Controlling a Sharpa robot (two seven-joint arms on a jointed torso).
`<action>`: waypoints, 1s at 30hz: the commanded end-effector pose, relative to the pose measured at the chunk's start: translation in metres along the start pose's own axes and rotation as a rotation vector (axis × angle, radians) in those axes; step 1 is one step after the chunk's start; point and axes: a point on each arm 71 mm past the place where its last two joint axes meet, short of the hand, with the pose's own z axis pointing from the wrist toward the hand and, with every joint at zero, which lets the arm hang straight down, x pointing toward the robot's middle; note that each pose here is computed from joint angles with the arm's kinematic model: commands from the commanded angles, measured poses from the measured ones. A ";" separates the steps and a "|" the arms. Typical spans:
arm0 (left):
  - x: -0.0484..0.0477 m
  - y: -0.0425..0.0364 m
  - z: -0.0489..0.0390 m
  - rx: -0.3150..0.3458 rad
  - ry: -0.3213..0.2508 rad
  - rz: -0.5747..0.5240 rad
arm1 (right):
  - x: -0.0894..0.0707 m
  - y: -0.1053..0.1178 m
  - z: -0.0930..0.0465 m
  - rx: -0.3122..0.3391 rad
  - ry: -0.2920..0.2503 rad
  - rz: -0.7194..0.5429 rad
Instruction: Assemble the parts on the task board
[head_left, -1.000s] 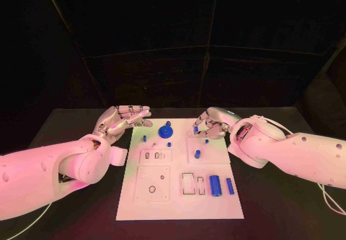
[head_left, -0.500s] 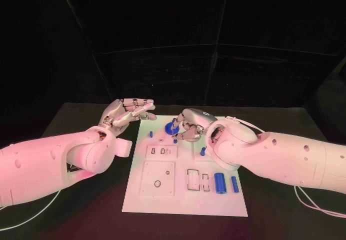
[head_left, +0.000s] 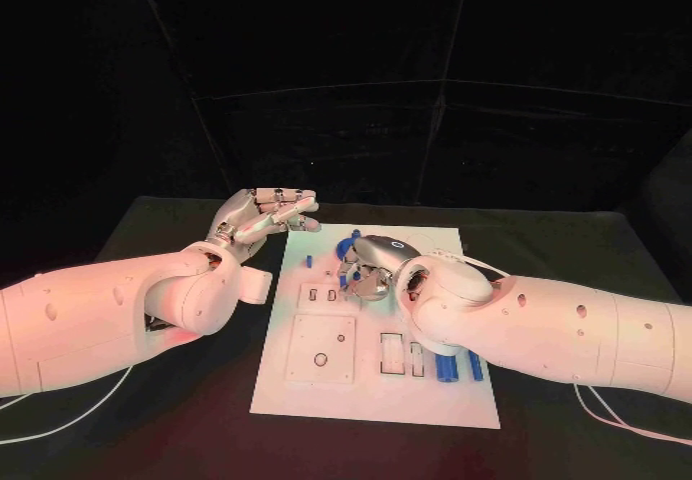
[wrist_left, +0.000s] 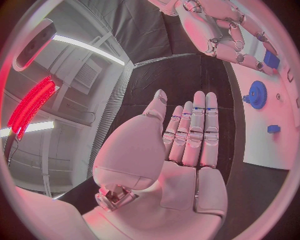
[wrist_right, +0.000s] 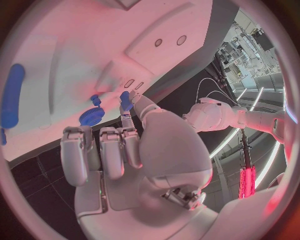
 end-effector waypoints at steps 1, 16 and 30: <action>0.0015 -0.0019 0.0008 0.012 0.010 -0.010 | 0.002 0.000 0.002 0.012 0.006 -0.036; 0.0020 -0.0017 0.0012 0.011 0.013 -0.011 | 0.012 0.003 0.006 0.006 0.024 -0.046; 0.0020 -0.0016 0.0014 0.009 0.013 -0.011 | 0.019 0.003 0.006 0.001 0.033 -0.058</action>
